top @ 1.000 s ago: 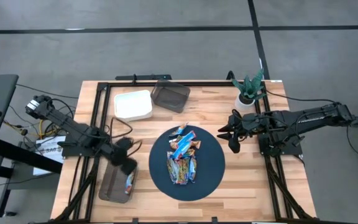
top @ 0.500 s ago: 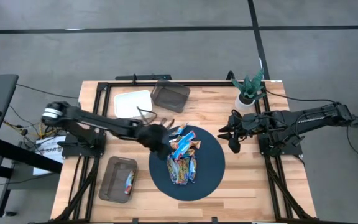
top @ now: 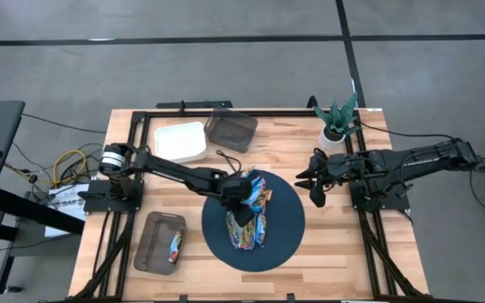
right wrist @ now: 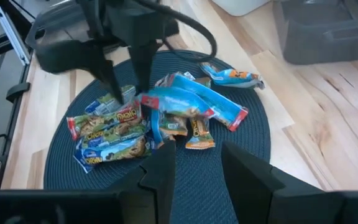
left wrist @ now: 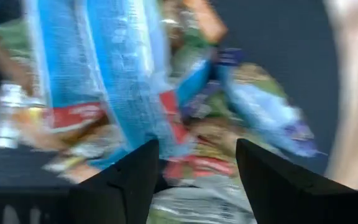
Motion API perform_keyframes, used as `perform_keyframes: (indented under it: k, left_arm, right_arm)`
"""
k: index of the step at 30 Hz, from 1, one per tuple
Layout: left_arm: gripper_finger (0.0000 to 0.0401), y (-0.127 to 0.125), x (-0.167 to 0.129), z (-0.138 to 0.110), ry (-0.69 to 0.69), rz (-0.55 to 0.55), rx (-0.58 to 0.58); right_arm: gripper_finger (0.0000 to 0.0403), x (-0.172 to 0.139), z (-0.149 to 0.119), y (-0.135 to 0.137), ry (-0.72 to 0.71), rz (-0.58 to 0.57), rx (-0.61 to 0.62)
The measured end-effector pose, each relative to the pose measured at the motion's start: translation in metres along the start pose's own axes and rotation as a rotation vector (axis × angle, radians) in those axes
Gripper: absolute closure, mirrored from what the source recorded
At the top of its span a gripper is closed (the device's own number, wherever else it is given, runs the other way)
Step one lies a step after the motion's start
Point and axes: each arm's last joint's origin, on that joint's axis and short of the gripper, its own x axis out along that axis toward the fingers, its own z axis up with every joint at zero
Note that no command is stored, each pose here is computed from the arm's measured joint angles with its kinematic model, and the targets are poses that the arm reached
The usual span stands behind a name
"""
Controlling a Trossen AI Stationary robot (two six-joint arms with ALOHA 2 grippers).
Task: Pick and place Granola Bars by type
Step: Put the red granola bar into the bottom black bin
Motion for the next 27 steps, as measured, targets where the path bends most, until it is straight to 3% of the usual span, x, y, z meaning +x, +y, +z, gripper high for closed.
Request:
perform_keyframes:
  k: [3, 6, 21, 27]
  left_arm:
    - [0.0191, -0.002, -0.002, 0.005, 0.007, 0.115, 0.039]
    - [0.0191, -0.004, -0.004, 0.01, -0.014, 0.152, 0.056]
    - [0.0191, -0.001, -0.004, 0.014, -0.071, 0.215, 0.042]
    - [0.0191, 0.004, 0.021, 0.011, 0.001, 0.189, 0.035]
  right_arm:
    - [0.028, 0.0, 0.0, 0.0, -0.003, 0.001, 0.0]
    - [0.028, 0.0, 0.0, 0.0, -0.003, 0.001, 0.0]
    - [0.028, 0.0, 0.0, 0.0, -0.003, 0.0, 0.0]
    - [0.028, 0.0, 0.0, 0.0, -0.002, -0.001, -0.001]
